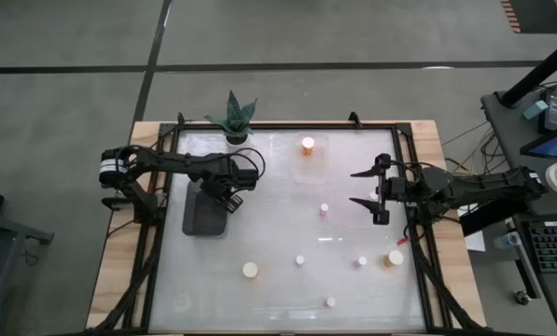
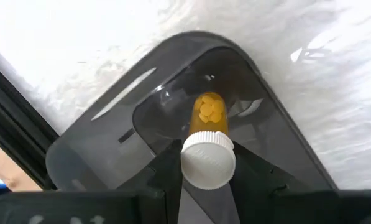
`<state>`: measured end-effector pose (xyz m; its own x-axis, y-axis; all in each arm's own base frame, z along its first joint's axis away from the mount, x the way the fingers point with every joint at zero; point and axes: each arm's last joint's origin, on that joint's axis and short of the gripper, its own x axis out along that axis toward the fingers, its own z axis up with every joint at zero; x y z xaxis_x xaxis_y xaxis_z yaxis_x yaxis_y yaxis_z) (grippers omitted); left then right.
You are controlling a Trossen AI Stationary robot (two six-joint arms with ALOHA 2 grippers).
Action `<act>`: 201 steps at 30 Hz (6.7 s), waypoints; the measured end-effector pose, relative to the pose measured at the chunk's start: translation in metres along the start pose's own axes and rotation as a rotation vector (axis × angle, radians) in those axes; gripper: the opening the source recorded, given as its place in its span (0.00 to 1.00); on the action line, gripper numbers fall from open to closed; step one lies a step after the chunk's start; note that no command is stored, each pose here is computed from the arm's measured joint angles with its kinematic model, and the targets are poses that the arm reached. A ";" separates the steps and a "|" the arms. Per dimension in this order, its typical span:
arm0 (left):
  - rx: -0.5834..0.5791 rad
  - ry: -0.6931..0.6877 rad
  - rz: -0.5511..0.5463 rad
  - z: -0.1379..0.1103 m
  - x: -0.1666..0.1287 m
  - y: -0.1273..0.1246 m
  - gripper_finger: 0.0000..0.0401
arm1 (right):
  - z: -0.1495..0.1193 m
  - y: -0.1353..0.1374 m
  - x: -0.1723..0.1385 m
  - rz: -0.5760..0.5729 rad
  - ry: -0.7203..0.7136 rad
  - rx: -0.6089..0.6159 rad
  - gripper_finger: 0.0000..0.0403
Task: Pick and place medicine bottles into bin by pill shape (circle, oval)
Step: Put the small orange pill bottle into the black bin, then put the small pink pill bottle into the black bin
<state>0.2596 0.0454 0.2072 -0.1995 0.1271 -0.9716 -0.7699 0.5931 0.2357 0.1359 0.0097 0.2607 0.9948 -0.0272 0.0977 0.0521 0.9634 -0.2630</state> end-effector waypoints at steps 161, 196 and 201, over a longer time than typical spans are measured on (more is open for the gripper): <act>0.681 -1.521 -0.468 -0.086 -0.061 -0.018 0.43 | -0.131 0.052 0.089 -0.083 0.778 0.260 0.22; 0.547 -1.484 -0.657 -0.059 -0.021 -0.085 0.43 | -0.062 0.053 0.209 0.012 0.665 0.114 0.23; 0.534 -1.487 -0.651 -0.053 -0.015 -0.090 0.43 | -0.063 0.054 0.212 0.014 0.674 0.108 0.23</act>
<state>0.2994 -0.0521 0.2016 0.9744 0.1666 -0.1509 -0.1541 0.9839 0.0906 0.3553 0.0393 0.2067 0.8338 -0.1411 -0.5337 0.0648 0.9851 -0.1591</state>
